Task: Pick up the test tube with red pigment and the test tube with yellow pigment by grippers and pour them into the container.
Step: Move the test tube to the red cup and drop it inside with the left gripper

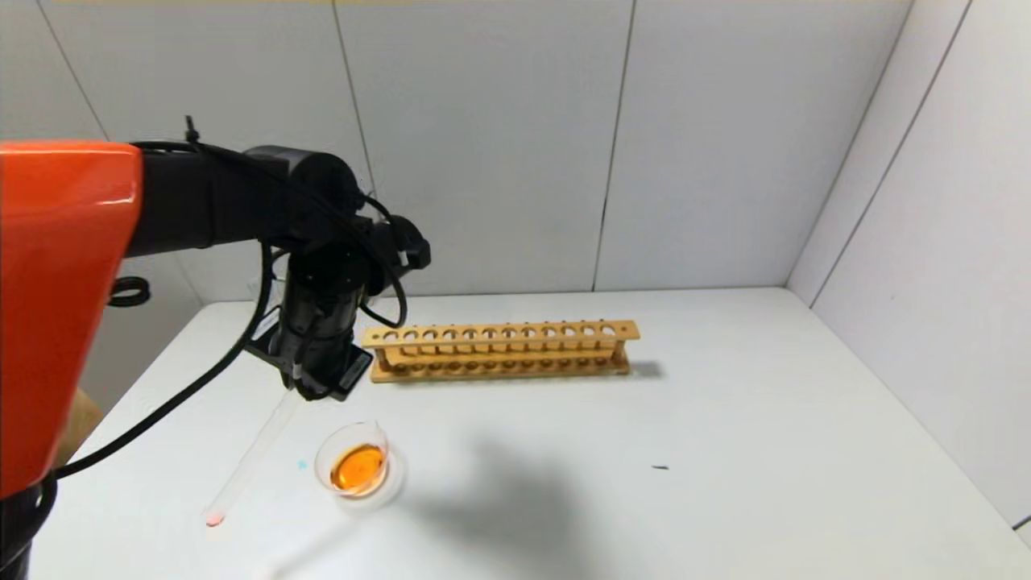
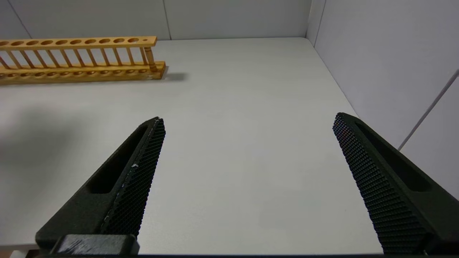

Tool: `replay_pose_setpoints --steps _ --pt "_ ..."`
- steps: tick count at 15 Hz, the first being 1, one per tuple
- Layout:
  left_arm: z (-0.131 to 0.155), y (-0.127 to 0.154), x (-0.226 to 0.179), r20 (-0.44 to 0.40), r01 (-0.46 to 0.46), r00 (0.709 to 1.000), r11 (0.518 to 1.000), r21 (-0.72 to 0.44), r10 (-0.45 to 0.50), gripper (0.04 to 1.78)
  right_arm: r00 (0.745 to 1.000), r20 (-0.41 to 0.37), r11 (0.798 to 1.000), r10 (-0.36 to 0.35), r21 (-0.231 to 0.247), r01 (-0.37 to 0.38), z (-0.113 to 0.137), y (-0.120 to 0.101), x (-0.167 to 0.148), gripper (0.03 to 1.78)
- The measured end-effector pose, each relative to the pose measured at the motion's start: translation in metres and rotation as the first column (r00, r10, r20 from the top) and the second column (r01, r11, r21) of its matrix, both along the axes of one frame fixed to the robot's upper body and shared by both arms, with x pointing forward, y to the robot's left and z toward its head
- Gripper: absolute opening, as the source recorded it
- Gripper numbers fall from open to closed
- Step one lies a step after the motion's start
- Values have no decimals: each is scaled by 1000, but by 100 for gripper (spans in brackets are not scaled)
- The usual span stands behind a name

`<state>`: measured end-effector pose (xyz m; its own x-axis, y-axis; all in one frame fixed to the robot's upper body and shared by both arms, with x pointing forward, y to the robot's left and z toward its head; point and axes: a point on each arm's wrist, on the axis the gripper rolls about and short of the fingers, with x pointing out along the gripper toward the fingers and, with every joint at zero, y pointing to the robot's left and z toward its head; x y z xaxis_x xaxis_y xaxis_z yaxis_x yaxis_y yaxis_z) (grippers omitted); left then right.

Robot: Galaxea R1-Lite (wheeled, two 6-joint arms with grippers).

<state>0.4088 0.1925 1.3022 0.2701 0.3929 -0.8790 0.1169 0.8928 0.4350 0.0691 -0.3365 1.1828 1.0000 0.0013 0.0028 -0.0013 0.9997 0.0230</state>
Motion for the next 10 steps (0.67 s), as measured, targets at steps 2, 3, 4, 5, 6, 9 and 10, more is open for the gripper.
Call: replay_pose_setpoints --steps 2,3,4,5,6,9,10 --pt "19 12 -2 101 -68 992 996 -59 74 31 1000 0 1000 0 0 0 0 0 0 171" --pt "29 17 0 169 -98 979 991 -95 113 31 1000 0 1000 0 0 0 0 0 0 171" --pt "39 23 3 237 -133 958 981 -141 164 31 1000 0 1000 0 0 0 0 0 0 171" --pt "47 30 6 280 -160 938 972 -171 204 31 1000 0 1000 0 0 0 0 0 0 171" --pt "52 37 6 304 -184 923 965 -185 234 31 1000 0 1000 0 0 0 0 0 0 171" --pt "63 49 12 382 -227 872 944 -240 307 31 1000 0 1000 0 0 0 0 0 0 171" --pt "66 55 17 410 -234 852 937 -260 326 31 1000 0 1000 0 0 0 0 0 0 171"
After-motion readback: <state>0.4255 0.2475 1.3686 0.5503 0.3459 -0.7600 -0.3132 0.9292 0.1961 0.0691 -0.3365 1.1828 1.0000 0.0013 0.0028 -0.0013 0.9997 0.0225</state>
